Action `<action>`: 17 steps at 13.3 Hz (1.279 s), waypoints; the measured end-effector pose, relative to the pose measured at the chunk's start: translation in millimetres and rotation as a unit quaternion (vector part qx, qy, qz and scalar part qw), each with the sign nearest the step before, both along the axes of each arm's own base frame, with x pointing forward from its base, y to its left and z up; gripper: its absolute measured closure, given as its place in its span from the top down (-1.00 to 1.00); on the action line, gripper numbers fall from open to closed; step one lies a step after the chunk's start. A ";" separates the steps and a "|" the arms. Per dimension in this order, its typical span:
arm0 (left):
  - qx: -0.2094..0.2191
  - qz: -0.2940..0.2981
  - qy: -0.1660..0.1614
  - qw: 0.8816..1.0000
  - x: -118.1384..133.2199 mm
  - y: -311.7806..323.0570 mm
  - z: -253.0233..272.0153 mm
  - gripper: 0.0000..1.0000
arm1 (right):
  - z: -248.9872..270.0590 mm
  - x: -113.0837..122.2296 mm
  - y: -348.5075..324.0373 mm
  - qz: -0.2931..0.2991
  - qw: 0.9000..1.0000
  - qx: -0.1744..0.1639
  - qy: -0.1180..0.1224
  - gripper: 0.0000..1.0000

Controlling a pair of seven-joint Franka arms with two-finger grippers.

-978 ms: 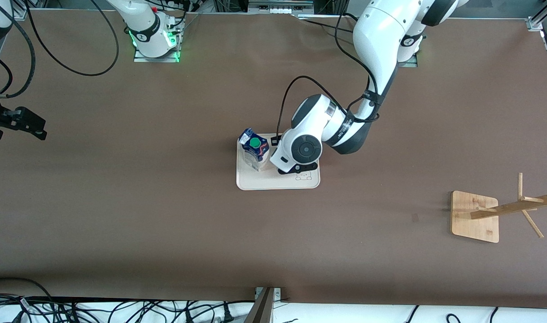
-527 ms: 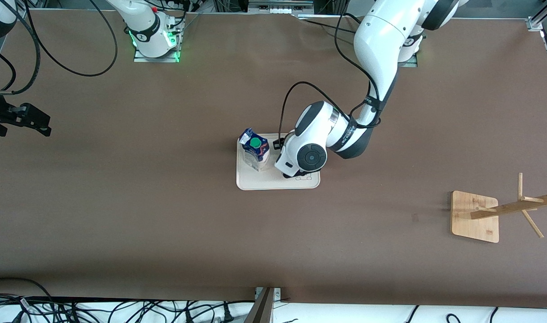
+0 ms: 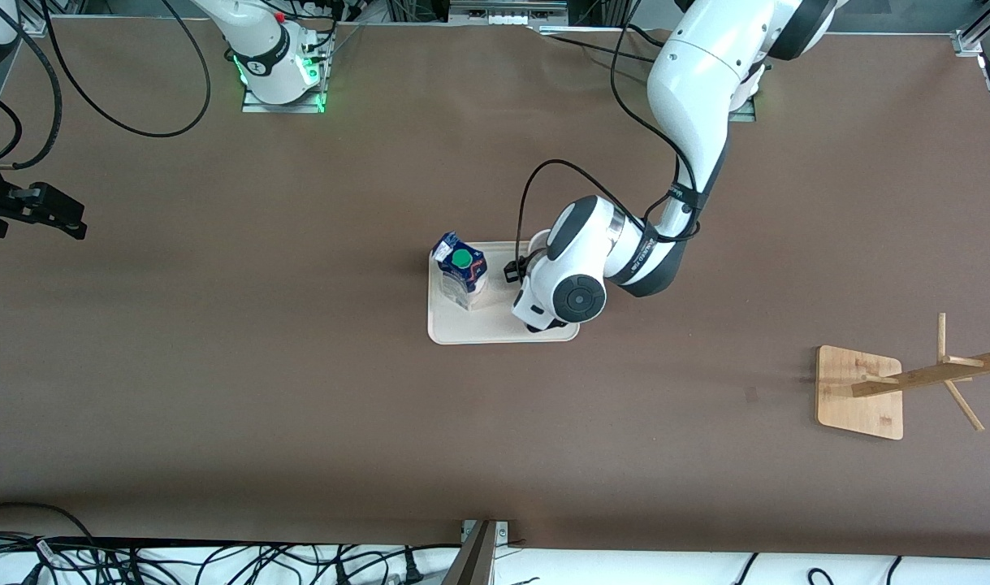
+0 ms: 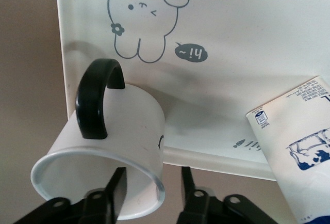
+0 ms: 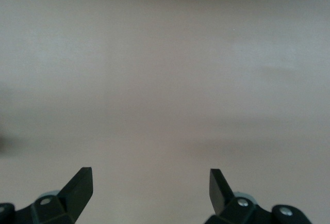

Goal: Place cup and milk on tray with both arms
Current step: 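Lower the mug onto the tray beside the carton with the left gripper, then open the left gripper and lift it away from the mug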

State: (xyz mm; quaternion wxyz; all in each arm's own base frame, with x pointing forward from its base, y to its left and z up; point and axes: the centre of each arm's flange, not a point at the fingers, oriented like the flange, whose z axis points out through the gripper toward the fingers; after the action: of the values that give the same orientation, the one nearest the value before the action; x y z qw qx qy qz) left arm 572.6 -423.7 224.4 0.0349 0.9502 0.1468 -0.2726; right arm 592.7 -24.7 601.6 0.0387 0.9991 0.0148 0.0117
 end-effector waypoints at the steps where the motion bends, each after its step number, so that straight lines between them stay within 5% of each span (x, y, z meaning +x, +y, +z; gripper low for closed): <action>1: -0.001 0.000 -0.002 1.000 1.0 -0.3 2.8 0.37 | 0.8 -1.5 2.9 0.002 1.000 0.011 0.005 1.00; 4: 0.013 -0.005 -0.006 1.000 10.0 15.0 31.9 0.97 | 0.1 -3.7 7.7 0.011 1.000 0.021 0.014 1.00; 8: 0.044 -0.074 -0.084 0.993 23.5 48.1 135.7 1.00 | -3.4 -12.8 5.5 0.008 0.999 0.022 0.049 1.00; 13: 0.039 -0.163 -0.143 0.976 48.4 143.2 234.4 1.00 | 11.0 -13.2 6.9 0.012 0.999 0.022 0.035 1.00; 17: 0.004 -0.180 -0.165 0.970 62.3 259.4 302.5 1.00 | 20.4 -13.1 6.6 0.012 0.999 0.021 0.026 1.00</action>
State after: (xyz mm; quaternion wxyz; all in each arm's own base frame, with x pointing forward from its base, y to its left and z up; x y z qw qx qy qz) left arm 635.0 -164.3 526.8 0.0049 0.9930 -0.0333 -0.1129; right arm 579.7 -18.1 621.9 0.0169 0.9994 0.0275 -0.0138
